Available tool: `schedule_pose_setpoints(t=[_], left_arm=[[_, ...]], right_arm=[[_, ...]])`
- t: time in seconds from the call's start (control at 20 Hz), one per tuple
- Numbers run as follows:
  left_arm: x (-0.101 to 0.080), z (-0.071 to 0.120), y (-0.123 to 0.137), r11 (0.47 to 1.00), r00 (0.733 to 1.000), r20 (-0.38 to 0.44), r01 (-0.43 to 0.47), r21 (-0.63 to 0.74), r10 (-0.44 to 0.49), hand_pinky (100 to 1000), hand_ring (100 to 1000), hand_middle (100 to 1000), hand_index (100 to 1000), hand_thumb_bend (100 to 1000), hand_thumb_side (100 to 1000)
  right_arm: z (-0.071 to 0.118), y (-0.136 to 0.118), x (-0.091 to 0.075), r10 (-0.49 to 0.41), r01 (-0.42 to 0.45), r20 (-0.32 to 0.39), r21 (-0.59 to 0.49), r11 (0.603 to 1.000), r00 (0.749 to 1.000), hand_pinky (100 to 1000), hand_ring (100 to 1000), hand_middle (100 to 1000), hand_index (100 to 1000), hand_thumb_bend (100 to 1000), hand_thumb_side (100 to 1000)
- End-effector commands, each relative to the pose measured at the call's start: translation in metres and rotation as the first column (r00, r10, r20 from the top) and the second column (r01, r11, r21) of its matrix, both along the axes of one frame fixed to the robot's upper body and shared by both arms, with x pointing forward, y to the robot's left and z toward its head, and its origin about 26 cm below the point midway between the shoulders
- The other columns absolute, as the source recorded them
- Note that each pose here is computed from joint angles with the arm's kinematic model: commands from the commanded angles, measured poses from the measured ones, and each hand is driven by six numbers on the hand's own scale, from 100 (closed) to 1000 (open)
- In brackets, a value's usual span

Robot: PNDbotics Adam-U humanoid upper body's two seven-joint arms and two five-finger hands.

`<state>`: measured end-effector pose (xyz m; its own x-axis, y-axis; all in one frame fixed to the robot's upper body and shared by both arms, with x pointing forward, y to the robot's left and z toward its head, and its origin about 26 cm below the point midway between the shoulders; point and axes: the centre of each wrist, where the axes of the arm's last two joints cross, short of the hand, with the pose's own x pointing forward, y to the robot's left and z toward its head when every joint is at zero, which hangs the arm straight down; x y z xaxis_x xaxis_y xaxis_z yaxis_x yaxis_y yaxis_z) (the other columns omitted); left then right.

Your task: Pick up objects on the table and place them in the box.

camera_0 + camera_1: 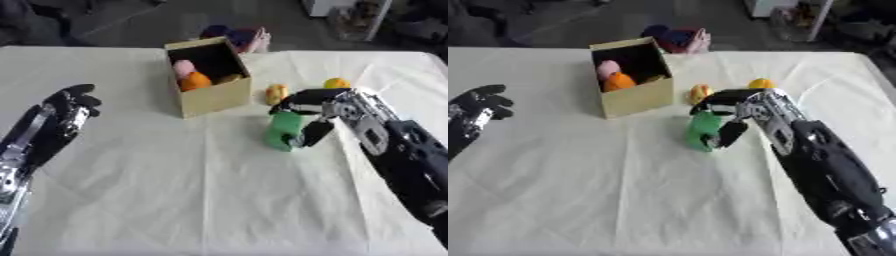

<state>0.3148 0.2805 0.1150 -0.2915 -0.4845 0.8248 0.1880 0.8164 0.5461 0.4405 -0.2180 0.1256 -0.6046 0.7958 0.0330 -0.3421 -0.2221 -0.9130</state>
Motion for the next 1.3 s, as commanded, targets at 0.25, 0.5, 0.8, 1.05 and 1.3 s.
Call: schedule_pose_setpoints(t=[0.25,0.5,0.8,1.05,1.3], left_arm=[[-0.005,0.005,0.0,1.0,1.0,0.021,-0.003,-0.02,0.003,810,705,686,903,100,786],[-0.009,0.005,-0.008,0.999,1.0,0.029,0.011,-0.041,-0.01,809,703,682,902,100,789],[-0.012,0.002,-0.021,0.996,0.998,0.025,0.054,-0.076,-0.053,809,702,682,902,100,791],[-0.014,0.003,-0.031,0.991,0.996,0.03,0.088,-0.096,-0.086,813,701,681,902,100,791],[-0.014,0.004,-0.037,0.988,0.994,0.029,0.111,-0.109,-0.108,816,701,681,903,100,794]], right_arm=[[0.086,-0.002,0.009,-0.059,0.026,0.297,0.114,0.993,0.953,789,596,532,881,100,175],[0.116,0.017,0.027,-0.122,0.044,0.356,0.22,0.975,0.926,791,598,534,885,100,141],[0.091,0.049,0.048,-0.215,0.121,0.37,0.262,0.958,0.904,792,613,573,907,100,243],[0.06,0.068,0.053,-0.306,0.194,0.383,0.304,0.933,0.871,793,628,608,918,107,393],[0.04,0.079,0.053,-0.358,0.233,0.403,0.328,0.916,0.842,812,716,745,950,209,647]])
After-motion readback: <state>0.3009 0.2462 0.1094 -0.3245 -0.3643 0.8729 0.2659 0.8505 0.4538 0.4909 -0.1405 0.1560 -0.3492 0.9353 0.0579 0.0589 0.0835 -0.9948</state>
